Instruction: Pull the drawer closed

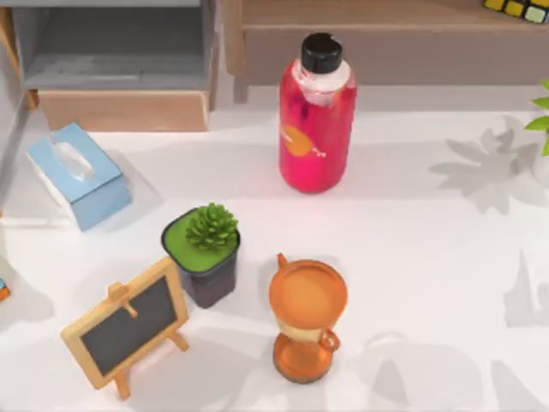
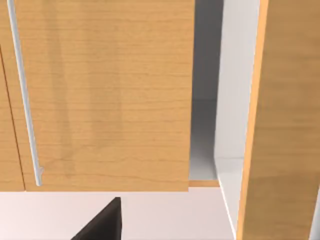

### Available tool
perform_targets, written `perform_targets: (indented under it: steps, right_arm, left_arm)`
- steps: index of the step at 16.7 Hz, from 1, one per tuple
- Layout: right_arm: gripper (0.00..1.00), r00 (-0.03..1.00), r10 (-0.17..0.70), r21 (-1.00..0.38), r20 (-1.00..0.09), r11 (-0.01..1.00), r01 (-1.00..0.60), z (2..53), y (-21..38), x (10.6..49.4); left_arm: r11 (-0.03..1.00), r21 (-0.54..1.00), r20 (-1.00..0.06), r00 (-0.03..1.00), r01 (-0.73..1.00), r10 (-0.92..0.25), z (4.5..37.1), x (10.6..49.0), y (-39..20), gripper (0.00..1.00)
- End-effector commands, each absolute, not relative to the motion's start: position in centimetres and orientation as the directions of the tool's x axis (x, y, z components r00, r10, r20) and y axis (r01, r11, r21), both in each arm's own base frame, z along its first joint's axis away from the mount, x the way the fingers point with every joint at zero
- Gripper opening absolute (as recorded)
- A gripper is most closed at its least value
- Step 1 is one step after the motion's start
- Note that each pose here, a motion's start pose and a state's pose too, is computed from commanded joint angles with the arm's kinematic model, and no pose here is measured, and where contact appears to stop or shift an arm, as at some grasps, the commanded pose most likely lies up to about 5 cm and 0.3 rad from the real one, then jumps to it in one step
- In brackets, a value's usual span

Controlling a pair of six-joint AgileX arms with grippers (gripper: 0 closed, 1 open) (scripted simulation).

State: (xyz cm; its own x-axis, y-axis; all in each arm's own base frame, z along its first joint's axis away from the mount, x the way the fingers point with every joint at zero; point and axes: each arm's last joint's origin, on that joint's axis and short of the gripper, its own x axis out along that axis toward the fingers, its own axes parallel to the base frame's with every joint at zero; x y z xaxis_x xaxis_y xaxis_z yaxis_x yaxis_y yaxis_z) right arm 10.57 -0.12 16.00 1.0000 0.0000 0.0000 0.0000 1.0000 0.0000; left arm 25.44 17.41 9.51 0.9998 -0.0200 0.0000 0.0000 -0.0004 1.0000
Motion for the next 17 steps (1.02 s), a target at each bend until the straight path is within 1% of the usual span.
perform_targets:
  steps: [11, 12, 17]
  right_arm:
    - [1.00, 1.000, 0.000, 0.000, 0.000, 1.000, 0.000, 16.00, -0.12, 10.57]
    - [1.00, 1.000, 0.000, 0.000, 0.000, 1.000, 0.000, 16.00, -0.12, 10.57]
    - [1.00, 1.000, 0.000, 0.000, 0.000, 1.000, 0.000, 16.00, -0.12, 10.57]
  left_arm:
    - [0.000, 1.000, 0.000, 1.000, 0.000, -0.020, 9.51, 25.44, 17.41, 0.02]
    - [0.000, 1.000, 0.000, 1.000, 0.000, -0.020, 9.51, 25.44, 17.41, 0.00]
    - [0.000, 1.000, 0.000, 1.000, 0.000, -0.020, 9.51, 25.44, 17.41, 0.00]
